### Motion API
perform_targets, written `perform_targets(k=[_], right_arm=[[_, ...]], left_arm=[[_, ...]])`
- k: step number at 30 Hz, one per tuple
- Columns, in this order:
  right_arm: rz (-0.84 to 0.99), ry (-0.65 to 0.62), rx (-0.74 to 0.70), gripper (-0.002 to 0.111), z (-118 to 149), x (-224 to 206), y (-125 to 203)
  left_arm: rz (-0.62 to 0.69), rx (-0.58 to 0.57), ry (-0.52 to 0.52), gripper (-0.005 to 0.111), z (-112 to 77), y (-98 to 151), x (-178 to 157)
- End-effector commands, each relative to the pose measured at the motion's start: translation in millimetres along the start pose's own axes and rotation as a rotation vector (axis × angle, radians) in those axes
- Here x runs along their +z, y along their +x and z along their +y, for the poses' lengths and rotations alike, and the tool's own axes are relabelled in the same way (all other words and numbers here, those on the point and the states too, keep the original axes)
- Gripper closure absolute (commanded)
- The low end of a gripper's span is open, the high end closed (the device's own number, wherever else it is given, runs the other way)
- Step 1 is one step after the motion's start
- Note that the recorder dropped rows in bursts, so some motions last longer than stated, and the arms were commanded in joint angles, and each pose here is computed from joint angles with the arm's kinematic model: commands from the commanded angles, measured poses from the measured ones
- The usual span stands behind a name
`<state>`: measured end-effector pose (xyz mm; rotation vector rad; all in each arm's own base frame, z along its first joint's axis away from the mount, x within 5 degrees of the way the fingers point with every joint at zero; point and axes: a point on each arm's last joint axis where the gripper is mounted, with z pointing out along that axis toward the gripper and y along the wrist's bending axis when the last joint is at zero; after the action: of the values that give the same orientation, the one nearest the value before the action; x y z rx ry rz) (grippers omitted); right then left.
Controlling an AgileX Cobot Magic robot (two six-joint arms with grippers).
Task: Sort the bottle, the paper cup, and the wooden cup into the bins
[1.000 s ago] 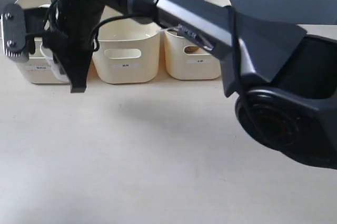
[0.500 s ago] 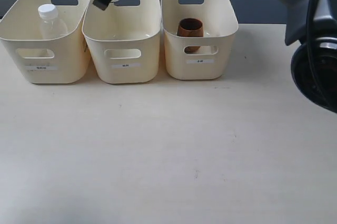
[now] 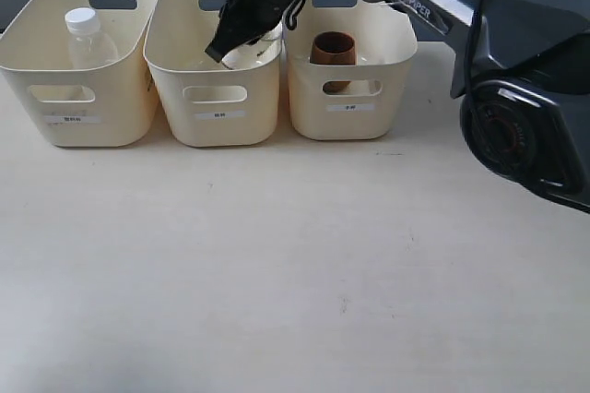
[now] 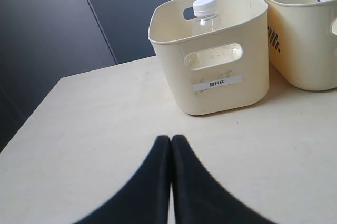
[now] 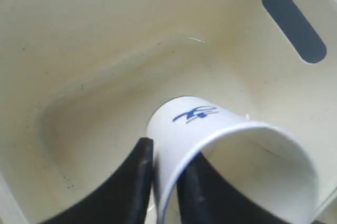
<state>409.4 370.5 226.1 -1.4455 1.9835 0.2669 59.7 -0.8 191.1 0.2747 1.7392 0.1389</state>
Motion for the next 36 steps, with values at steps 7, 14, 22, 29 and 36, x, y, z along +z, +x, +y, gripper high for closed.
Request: perform_targets(k=[7,14,22,29,36], right_arm=[[-0.03,-0.011,0.05,0.068,-2,-17,-8],[-0.003,-0.079,0.04,0.108,4,-82,-25],[-0.002,-0.093,0.047,0.109,17,-143,-41],[-0.015,-0.037,0.027,0.109,33,-185,-50],[0.079,-0.039,0.063,0.109,52,-225,-18]], left_arm=[[-0.002,0.0,0.005,0.107,-0.6,1,0],[-0.002,0.0,0.005,0.107,-0.6,1,0],[-0.002,0.0,0.005,0.107,-0.6,1,0],[-0.002,0.0,0.005,0.107,-0.6,1,0],[-0.002,0.0,0.005,0.107,-0.6,1,0]])
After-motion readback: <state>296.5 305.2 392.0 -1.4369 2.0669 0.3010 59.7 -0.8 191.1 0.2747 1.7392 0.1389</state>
